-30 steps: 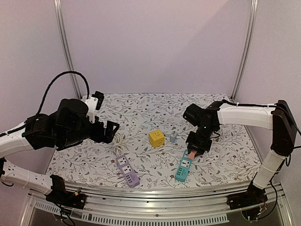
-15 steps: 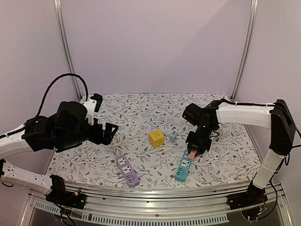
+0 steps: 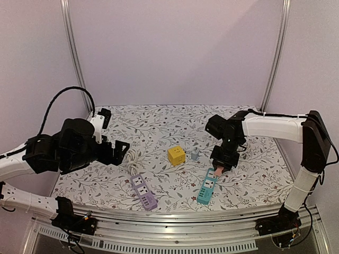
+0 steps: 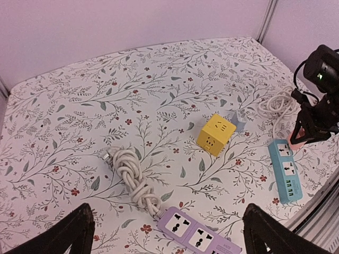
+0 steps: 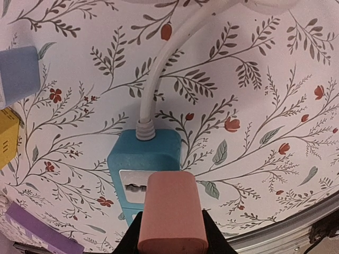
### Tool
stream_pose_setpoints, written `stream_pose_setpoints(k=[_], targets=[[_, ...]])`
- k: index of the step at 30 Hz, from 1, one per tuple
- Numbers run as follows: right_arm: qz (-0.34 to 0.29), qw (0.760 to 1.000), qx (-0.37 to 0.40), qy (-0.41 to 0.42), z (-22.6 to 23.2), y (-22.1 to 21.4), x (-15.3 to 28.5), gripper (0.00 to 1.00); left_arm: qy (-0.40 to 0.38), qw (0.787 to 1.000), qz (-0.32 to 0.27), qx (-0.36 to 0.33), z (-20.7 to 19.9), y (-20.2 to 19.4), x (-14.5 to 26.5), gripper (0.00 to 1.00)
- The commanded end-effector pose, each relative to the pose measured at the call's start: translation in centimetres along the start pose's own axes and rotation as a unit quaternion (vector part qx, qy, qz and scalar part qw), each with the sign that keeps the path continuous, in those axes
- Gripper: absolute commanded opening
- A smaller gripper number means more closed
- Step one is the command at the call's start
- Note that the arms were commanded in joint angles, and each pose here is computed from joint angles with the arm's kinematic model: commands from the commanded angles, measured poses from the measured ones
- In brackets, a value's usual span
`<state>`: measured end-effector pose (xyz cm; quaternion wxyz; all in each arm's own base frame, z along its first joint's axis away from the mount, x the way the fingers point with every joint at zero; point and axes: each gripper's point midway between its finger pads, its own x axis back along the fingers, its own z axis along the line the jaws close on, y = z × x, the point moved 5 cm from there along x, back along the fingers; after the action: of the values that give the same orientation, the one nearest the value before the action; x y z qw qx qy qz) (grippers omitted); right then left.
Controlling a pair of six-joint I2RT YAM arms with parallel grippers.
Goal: Insert the plug
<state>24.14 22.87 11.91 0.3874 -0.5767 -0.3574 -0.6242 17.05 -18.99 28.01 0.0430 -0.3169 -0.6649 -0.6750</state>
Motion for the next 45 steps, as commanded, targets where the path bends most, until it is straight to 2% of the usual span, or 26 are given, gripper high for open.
stream_pose_setpoints(k=[1, 4, 11, 23, 45], targets=[[-0.014, 1.000, 0.005, 0.002, 0.7, 1.2, -0.8, 0.00, 0.016, 1.000, 0.000, 0.005, 0.6, -0.3, -0.3, 0.98], [0.014, 0.999, 0.024, 0.032, 1.8, 0.4, -0.8, 0.00, 0.019, 1.000, -0.001, 0.006, 0.7, -0.4, -0.3, 0.98], [0.009, 0.994, 0.040, 0.101, 2.5, -0.1, 3.2, 0.00, 0.022, 1.000, -0.010, 0.015, 1.0, -0.7, -0.4, 0.98], [0.047, 0.996, 0.048, 0.065, 0.8, -1.2, 1.2, 0.00, 0.025, 0.999, -0.022, 0.012, 1.5, -1.0, -0.1, 0.98], [0.053, 0.998, 0.029, 0.026, -1.3, -1.0, -1.2, 0.00, 0.026, 0.999, -0.017, 0.021, 1.8, -1.5, -0.1, 0.98]])
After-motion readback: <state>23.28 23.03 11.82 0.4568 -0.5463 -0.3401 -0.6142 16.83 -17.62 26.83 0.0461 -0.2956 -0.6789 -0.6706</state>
